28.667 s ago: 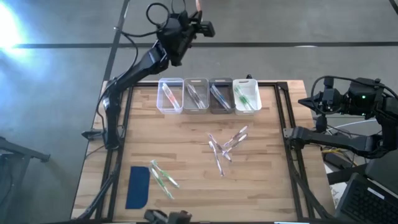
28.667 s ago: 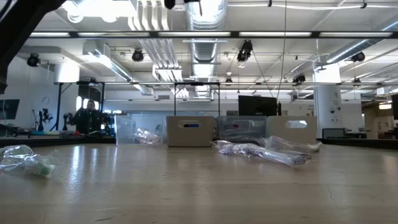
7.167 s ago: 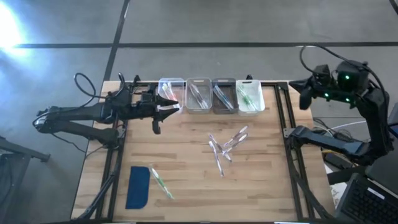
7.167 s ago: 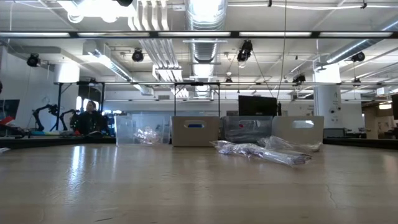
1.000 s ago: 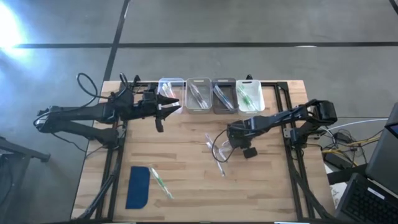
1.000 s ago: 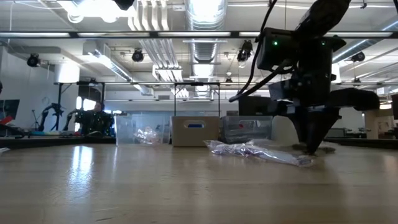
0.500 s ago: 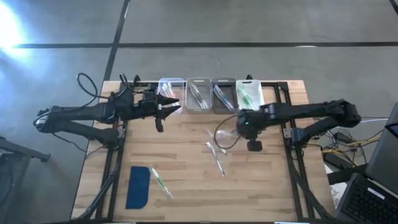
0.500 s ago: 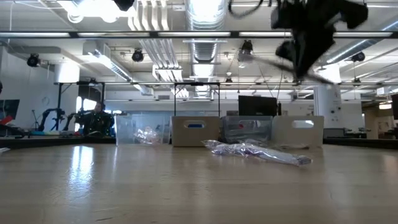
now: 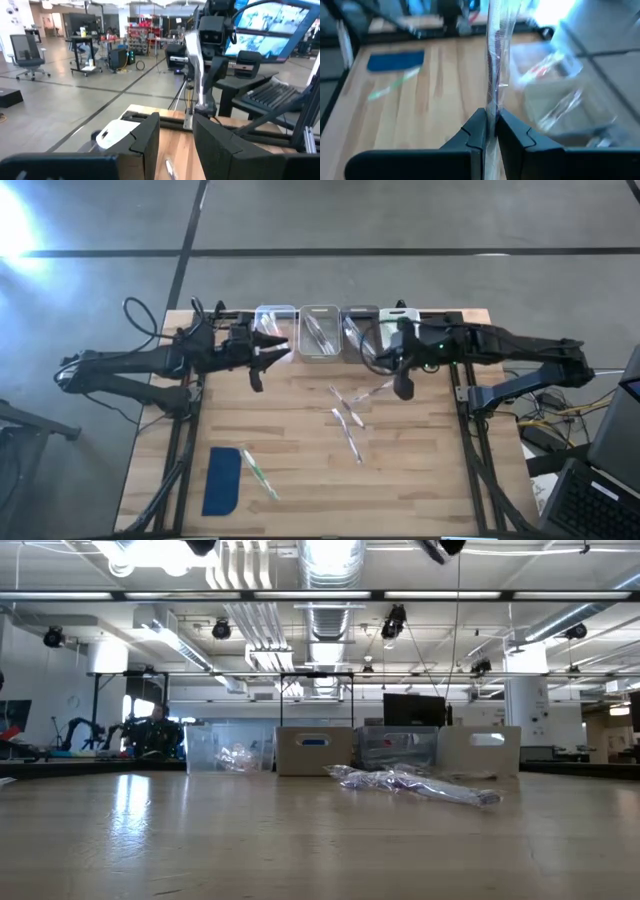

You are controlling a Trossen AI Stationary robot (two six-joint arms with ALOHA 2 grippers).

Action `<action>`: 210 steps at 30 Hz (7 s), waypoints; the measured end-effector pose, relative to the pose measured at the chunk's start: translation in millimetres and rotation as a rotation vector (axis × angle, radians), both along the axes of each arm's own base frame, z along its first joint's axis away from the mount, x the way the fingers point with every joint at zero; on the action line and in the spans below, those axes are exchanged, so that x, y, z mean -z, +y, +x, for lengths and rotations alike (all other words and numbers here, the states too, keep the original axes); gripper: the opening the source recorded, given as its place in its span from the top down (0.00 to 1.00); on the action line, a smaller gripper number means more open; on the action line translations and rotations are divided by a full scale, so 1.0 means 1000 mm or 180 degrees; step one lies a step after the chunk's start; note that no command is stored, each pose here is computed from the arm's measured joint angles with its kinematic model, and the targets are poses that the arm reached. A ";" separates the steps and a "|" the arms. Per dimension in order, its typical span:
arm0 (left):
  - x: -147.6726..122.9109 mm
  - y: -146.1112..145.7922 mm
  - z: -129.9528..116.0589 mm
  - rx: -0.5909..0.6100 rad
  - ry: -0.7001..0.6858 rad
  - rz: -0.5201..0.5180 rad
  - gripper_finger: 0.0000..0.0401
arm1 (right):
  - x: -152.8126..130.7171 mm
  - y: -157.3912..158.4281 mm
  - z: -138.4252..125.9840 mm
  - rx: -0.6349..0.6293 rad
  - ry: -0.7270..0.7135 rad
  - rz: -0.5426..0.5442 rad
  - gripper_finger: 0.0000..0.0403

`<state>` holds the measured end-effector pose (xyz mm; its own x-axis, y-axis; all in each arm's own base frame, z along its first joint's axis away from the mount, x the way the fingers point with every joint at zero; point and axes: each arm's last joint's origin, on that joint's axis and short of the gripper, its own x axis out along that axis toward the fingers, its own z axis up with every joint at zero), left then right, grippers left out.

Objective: Pick & Place Toothbrushes
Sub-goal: Put the purple toothbrush into the gray bin

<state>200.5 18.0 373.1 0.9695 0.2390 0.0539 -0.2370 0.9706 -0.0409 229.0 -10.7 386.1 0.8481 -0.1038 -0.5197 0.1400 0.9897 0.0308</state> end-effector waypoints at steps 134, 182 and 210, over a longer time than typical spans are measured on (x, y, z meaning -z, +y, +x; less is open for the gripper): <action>-0.044 0.054 0.153 -0.1364 -0.1284 -0.0858 0.95 | -0.063 -0.001 -0.127 0.0303 -0.0620 -0.0829 0.14; 0.085 0.124 0.179 -0.3272 -0.0331 -0.3035 0.95 | -0.054 -0.002 -0.094 0.0267 -0.0329 -0.0815 0.43; 0.173 0.165 0.193 -0.3628 0.0163 -0.3754 0.95 | -0.030 -0.004 -0.040 0.0193 0.0202 -0.0825 0.32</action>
<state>393.3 182.6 200.5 0.2694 0.6719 -0.6899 -0.7896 -0.2559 -0.5577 188.8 -14.6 416.0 0.8028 -0.2900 -0.5210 0.1929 0.9531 -0.2333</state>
